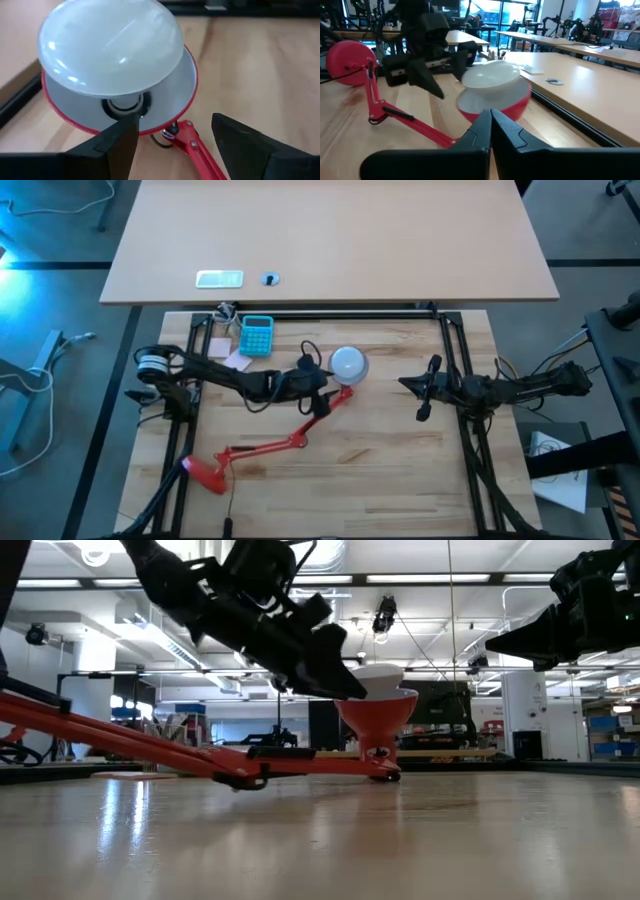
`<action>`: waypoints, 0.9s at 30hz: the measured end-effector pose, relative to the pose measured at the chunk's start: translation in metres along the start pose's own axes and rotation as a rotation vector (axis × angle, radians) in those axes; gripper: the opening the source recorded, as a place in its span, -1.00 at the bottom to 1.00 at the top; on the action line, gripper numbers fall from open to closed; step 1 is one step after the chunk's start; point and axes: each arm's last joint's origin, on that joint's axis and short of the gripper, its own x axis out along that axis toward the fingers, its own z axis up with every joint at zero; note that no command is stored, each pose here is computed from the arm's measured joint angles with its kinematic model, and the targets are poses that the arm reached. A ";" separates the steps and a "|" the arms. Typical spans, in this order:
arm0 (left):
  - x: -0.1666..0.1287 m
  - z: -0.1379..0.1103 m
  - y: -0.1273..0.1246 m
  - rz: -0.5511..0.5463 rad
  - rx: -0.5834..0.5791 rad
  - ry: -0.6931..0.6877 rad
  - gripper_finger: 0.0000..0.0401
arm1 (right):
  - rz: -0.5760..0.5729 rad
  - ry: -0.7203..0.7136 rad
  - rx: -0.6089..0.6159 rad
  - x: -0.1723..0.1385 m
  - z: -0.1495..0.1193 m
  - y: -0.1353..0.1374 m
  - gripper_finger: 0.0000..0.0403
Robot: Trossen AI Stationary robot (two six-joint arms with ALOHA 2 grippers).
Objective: Screw lightbulb
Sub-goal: Remove the light bulb from the red lamp
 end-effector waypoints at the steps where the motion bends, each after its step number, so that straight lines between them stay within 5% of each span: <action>1: 0.003 0.000 0.000 0.014 -0.010 -0.020 0.21 | 0.000 0.000 0.000 0.000 0.000 0.000 -1.00; 10: 0.000 -0.006 -0.013 0.210 -0.021 -0.042 0.36 | 0.000 0.000 0.000 0.000 0.000 0.000 -1.00; 23: -0.024 0.021 -0.043 0.192 -0.157 -0.177 0.40 | 0.000 0.000 0.000 0.000 0.000 0.000 -1.00; 27: -0.032 0.024 -0.055 0.090 -0.179 -0.189 0.40 | 0.000 -0.003 0.002 0.000 0.000 0.000 -1.00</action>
